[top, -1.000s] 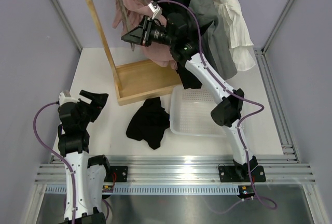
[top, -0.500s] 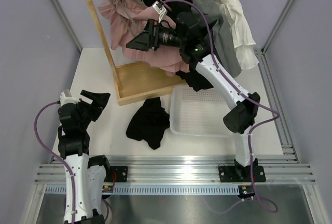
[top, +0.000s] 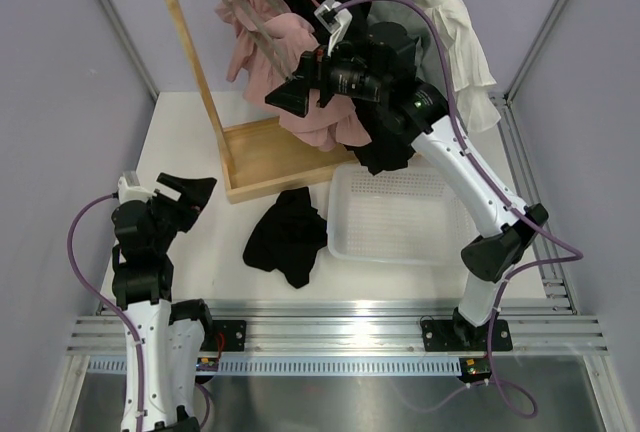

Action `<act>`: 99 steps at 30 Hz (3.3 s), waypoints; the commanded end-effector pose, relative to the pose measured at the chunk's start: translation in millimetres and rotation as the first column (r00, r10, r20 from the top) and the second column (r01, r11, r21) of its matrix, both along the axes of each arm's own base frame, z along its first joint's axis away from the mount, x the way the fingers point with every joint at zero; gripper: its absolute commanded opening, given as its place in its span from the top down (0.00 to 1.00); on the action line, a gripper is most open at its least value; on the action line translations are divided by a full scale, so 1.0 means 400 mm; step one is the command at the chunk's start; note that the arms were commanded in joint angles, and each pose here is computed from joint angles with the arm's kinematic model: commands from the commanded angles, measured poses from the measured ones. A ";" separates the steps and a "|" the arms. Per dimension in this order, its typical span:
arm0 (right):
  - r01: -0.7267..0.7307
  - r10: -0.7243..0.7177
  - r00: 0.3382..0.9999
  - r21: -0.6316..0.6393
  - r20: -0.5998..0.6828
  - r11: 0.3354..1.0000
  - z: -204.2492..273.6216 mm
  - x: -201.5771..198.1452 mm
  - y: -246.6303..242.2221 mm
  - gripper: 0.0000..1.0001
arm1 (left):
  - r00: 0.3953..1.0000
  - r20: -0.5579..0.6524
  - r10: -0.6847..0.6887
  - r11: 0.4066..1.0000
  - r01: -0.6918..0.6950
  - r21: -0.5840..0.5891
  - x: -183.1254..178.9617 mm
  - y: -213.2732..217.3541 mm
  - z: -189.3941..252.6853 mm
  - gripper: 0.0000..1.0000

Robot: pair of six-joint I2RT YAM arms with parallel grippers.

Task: Remove the skirt from the hanger
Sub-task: Place the hanger at the clothesline, then pick up the skirt from the center of the board, then place the skirt in the bin.

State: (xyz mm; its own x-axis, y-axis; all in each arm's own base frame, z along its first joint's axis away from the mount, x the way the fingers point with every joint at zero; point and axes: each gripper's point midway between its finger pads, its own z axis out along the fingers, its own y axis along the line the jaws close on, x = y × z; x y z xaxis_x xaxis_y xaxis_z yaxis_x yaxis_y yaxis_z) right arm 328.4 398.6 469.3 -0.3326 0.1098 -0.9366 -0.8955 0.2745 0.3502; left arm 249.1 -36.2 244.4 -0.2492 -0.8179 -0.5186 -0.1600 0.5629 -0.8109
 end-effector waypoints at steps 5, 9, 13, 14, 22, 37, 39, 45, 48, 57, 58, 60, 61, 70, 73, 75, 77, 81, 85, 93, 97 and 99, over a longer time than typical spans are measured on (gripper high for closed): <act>0.103 -0.087 0.987 -0.118 0.138 0.988 -0.028 0.021 -0.038 0.01 | 0.996 0.076 -0.053 0.999 0.052 0.012 0.000 -0.024 0.050 0.13; 0.127 -0.084 0.963 -0.158 0.255 0.979 -0.017 0.017 -0.066 0.01 | 0.989 0.107 -0.098 0.995 0.094 0.039 0.003 -0.038 0.069 0.13; 0.140 -0.072 0.946 -0.199 0.315 0.970 -0.022 -0.006 -0.099 0.01 | 0.977 0.118 -0.175 0.983 0.167 0.073 0.006 -0.063 0.076 0.13; 0.146 -0.074 0.939 -0.195 0.336 0.970 -0.008 -0.018 -0.112 0.01 | 0.974 0.121 -0.190 0.980 0.182 0.077 0.007 -0.067 0.076 0.13; 0.107 0.003 0.920 -0.259 0.391 0.960 -0.024 -0.106 -0.174 0.00 | 0.918 0.063 -0.391 0.917 0.383 0.107 0.013 -0.165 0.027 0.13; -0.304 0.516 0.795 -0.527 0.319 0.794 -0.349 -0.436 -0.363 0.01 | 0.761 -0.522 -0.384 0.687 0.614 0.390 -0.043 -0.298 -0.311 0.14; -0.277 0.480 0.827 -0.533 0.292 0.800 -0.386 -0.419 -0.390 0.01 | 0.734 -0.546 -0.404 0.647 0.651 0.396 -0.034 -0.341 -0.343 0.14; -0.186 0.361 0.884 -0.485 0.296 0.854 -0.400 -0.406 -0.463 0.00 | 0.705 -0.582 -0.406 0.620 0.680 0.391 -0.006 -0.390 -0.431 0.14; -0.147 0.309 0.903 -0.464 0.297 0.874 -0.401 -0.394 -0.490 0.01 | 0.685 -0.628 -0.369 0.616 0.686 0.387 -0.004 -0.384 -0.503 0.24; -0.073 0.200 0.934 -0.388 0.296 0.919 -0.404 -0.377 -0.540 0.01 | 0.686 -0.656 -0.314 0.640 0.663 0.388 -0.024 -0.353 -0.597 0.97; -0.075 0.195 0.937 -0.379 0.289 0.922 -0.406 -0.378 -0.542 0.01 | 0.698 -0.645 -0.311 0.642 0.655 0.398 -0.022 -0.349 -0.587 1.00; -0.061 0.178 0.941 -0.373 0.288 0.926 -0.415 -0.377 -0.551 0.01 | 0.714 -0.635 -0.293 0.640 0.640 0.425 -0.029 -0.328 -0.568 1.00; -0.055 0.171 0.942 -0.371 0.287 0.927 -0.417 -0.377 -0.553 0.01 | 0.730 -0.619 -0.290 0.647 0.626 0.435 -0.029 -0.320 -0.545 1.00; 0.007 0.083 0.964 -0.335 0.254 0.942 -0.451 -0.344 -0.583 0.00 | 0.886 -0.174 -0.431 0.769 0.461 0.443 -0.040 -0.319 -0.047 1.00; 0.053 0.032 0.968 -0.326 0.250 0.944 -0.450 -0.325 -0.604 0.00 | 0.846 -0.071 -0.529 0.766 0.512 0.389 -0.054 -0.371 0.046 1.00; 0.090 -0.005 0.966 -0.318 0.258 0.944 -0.444 -0.314 -0.619 0.01 | 0.791 -0.005 -0.612 0.744 0.578 0.335 -0.064 -0.427 0.092 1.00; 0.127 -0.042 0.964 -0.316 0.261 0.940 -0.445 -0.302 -0.638 0.01 | 0.739 0.071 -0.670 0.720 0.623 0.305 -0.073 -0.476 0.147 1.00; 0.170 -0.086 0.961 -0.312 0.263 0.935 -0.443 -0.291 -0.661 0.01 | 0.654 0.136 -0.744 0.661 0.693 0.288 -0.082 -0.570 0.211 1.00; 0.201 -0.115 0.955 -0.312 0.274 0.928 -0.437 -0.285 -0.676 0.01 | 0.578 0.152 -0.802 0.596 0.757 0.268 -0.084 -0.682 0.231 1.00; 0.265 -0.176 0.942 -0.309 0.286 0.914 -0.427 -0.279 -0.708 0.01 | 0.500 0.009 -0.866 0.490 0.845 0.214 -0.021 -0.930 0.079 1.00; 0.278 -0.189 0.939 -0.312 0.288 0.909 -0.429 -0.278 -0.714 0.01 | 0.487 -0.062 -0.871 0.469 0.863 0.186 -0.009 -1.005 -0.067 1.00; 0.287 -0.198 0.938 -0.313 0.285 0.905 -0.431 -0.275 -0.718 0.01 | 0.498 -0.055 -0.866 0.479 0.854 0.203 0.006 -1.030 -0.104 1.00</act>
